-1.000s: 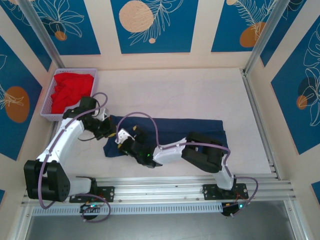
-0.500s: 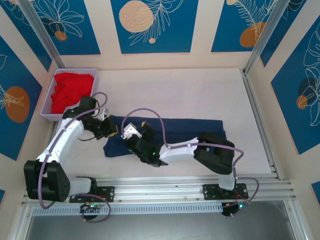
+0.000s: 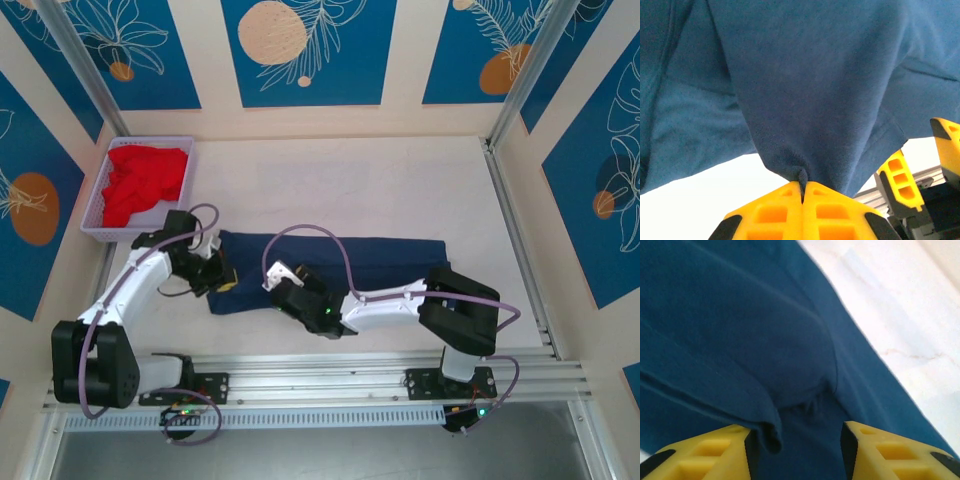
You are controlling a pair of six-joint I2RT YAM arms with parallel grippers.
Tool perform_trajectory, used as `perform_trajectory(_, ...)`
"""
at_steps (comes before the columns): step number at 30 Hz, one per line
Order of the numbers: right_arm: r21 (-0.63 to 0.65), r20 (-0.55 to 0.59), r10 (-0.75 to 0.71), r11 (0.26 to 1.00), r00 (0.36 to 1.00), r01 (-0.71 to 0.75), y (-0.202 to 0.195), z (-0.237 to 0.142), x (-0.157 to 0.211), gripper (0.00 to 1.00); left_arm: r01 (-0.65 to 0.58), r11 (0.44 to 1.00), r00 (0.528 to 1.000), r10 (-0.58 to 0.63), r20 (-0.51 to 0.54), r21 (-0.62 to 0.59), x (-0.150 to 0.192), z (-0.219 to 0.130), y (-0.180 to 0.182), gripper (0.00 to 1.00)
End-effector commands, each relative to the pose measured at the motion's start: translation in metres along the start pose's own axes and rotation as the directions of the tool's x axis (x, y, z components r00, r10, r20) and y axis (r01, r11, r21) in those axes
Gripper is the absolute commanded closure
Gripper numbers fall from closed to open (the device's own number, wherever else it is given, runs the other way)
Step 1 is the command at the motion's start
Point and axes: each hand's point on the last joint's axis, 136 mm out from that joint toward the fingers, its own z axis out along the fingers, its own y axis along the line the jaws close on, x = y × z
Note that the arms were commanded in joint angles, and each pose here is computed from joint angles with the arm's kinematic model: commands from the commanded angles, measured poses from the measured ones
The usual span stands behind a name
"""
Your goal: Fold the inside-out t-shirt
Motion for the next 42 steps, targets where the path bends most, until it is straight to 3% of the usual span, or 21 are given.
perform_trajectory(1,-0.107,-0.065,0.011,0.994,0.998,-0.018,0.014,-0.010,0.020,0.56,0.047,0.999,0.999,-0.047,-0.026,0.026,0.014,0.014,0.008,0.93)
perform_trajectory(4,-0.151,-0.144,0.001,0.988,0.990,-0.023,0.022,-0.015,0.044,0.56,0.069,0.997,0.997,-0.069,-0.038,0.016,0.021,0.022,0.016,0.83)
perform_trajectory(8,-0.157,-0.228,0.004,0.987,0.974,-0.041,0.010,-0.026,0.068,0.56,0.049,0.999,0.999,-0.049,0.005,-0.010,0.020,0.018,0.020,0.58)
perform_trajectory(12,-0.197,-0.269,0.095,0.969,0.959,-0.151,-0.004,-0.034,0.069,0.60,0.007,0.999,0.995,-0.002,0.101,-0.046,0.001,0.006,0.018,0.46)
perform_trajectory(17,-0.347,-0.308,0.325,0.837,0.894,-0.423,-0.003,-0.036,0.045,0.54,-0.040,0.996,0.967,0.057,0.250,-0.075,-0.041,0.004,0.015,0.44)
perform_trajectory(21,-0.394,-0.414,0.527,0.631,0.742,-0.669,-0.009,-0.025,0.021,0.45,-0.072,0.994,0.945,0.094,0.313,-0.081,-0.071,0.010,0.010,0.44)
perform_trajectory(23,-0.383,-0.464,0.557,0.575,0.688,-0.723,-0.008,-0.017,0.016,0.43,-0.080,0.995,0.941,0.094,0.326,-0.055,-0.081,0.016,0.006,0.44)
perform_trajectory(27,-0.315,-0.517,0.618,0.506,0.592,-0.803,-0.017,0.009,0.015,0.41,-0.108,0.994,0.943,0.095,0.320,0.023,-0.096,0.031,-0.012,0.44)
perform_trajectory(30,-0.304,-0.547,0.632,0.461,0.549,-0.834,-0.018,0.025,0.013,0.45,-0.118,0.993,0.943,0.107,0.315,0.014,-0.105,0.038,-0.014,0.44)
perform_trajectory(42,-0.332,-0.592,0.601,0.424,0.536,-0.843,0.002,0.049,0.008,0.63,-0.100,0.995,0.956,0.102,0.274,-0.020,-0.116,0.064,-0.003,0.44)
